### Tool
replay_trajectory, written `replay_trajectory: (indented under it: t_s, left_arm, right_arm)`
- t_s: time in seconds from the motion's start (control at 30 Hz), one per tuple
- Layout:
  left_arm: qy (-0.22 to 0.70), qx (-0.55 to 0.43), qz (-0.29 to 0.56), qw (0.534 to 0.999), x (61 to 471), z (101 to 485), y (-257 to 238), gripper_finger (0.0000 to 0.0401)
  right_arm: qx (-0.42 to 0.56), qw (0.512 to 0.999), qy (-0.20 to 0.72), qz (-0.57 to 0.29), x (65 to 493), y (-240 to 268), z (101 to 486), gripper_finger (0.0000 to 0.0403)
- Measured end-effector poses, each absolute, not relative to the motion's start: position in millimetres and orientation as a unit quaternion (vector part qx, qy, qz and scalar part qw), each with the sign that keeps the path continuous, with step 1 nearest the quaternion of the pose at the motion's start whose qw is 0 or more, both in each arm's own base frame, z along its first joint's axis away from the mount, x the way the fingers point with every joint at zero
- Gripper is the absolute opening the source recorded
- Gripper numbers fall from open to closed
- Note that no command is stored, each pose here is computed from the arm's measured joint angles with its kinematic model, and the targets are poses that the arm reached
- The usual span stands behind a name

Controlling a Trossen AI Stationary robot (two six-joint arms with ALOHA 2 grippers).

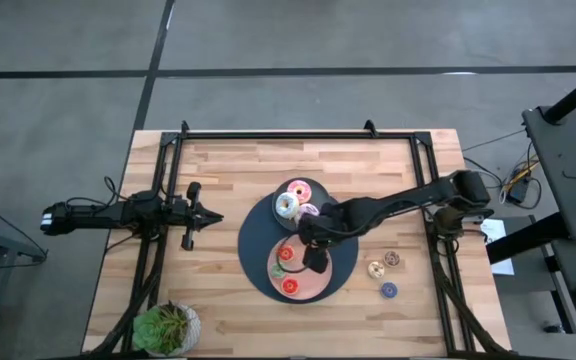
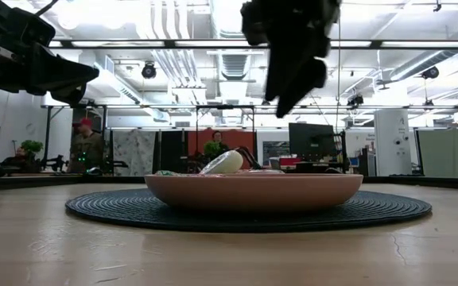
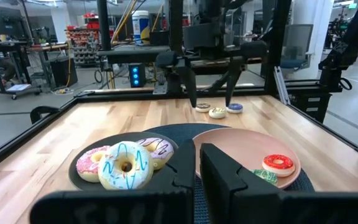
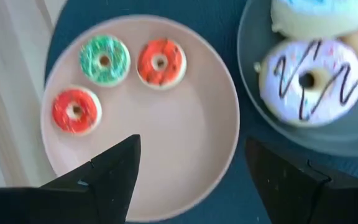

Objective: Pick & Place donuts
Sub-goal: Put the small white doughnut into the pink plate

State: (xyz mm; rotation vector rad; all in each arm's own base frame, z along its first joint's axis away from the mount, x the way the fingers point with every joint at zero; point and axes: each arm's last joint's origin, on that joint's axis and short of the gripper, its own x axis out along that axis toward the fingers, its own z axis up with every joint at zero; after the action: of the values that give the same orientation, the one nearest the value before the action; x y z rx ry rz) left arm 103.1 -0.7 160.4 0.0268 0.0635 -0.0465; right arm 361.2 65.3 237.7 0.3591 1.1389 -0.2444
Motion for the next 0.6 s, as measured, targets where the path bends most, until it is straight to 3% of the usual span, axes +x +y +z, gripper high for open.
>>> replay_trajectory:
  t_s: [0.6]
  left_arm:
    - [0.032, 0.013, -0.023, 0.999, 103, 160, -1, 0.0000]
  right_arm:
    - [0.208, 0.799, 0.546, -0.138, 278, 65, 222, 0.0272]
